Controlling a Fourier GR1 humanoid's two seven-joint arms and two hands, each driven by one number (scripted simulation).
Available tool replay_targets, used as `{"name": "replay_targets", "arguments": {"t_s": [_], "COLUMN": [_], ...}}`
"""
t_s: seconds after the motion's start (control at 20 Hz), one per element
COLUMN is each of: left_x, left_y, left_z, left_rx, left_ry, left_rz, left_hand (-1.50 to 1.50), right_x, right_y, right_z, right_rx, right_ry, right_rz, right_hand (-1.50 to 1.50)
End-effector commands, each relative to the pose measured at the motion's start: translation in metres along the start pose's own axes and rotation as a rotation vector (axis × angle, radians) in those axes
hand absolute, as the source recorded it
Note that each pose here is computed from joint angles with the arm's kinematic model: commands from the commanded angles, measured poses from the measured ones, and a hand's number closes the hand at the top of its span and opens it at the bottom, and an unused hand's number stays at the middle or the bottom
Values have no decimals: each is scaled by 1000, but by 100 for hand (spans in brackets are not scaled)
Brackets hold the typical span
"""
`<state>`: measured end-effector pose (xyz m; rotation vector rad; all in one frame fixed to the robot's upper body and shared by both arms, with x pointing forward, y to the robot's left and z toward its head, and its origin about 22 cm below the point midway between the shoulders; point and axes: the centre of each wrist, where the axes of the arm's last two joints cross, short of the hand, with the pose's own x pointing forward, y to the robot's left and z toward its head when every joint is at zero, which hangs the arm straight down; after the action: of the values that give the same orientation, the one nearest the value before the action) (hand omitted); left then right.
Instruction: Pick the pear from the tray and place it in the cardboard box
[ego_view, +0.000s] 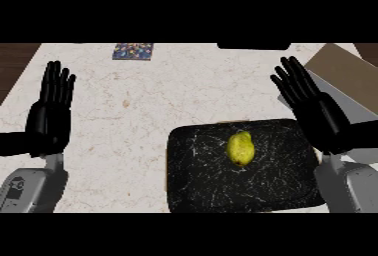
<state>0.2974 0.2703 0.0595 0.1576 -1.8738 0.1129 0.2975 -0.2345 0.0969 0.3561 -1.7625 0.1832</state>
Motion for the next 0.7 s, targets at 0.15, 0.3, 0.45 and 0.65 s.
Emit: {"name": "replay_targets", "arguments": {"t_s": [0.15,0.3,0.45,0.65], "left_x": [7,-4,2,4], "left_y": [24,13,28,15], "left_z": [3,19,16,15], "left_rx": [-162,-340,-403,-453], "left_ry": [5,73,82,70], "left_rz": [-222,-281,-312,-303], "left_hand": [0,0,0,0], "right_x": [-7,-34,-59,-74], "right_y": [-64,-101,-91,-61], "right_z": [64,128,174,196], "right_rx": [-564,-740,-908,-780], "right_ry": [-98,186,100,12], "right_rz": [-88,116,12,184], "right_hand": [-150,-150,-150,-150]}}
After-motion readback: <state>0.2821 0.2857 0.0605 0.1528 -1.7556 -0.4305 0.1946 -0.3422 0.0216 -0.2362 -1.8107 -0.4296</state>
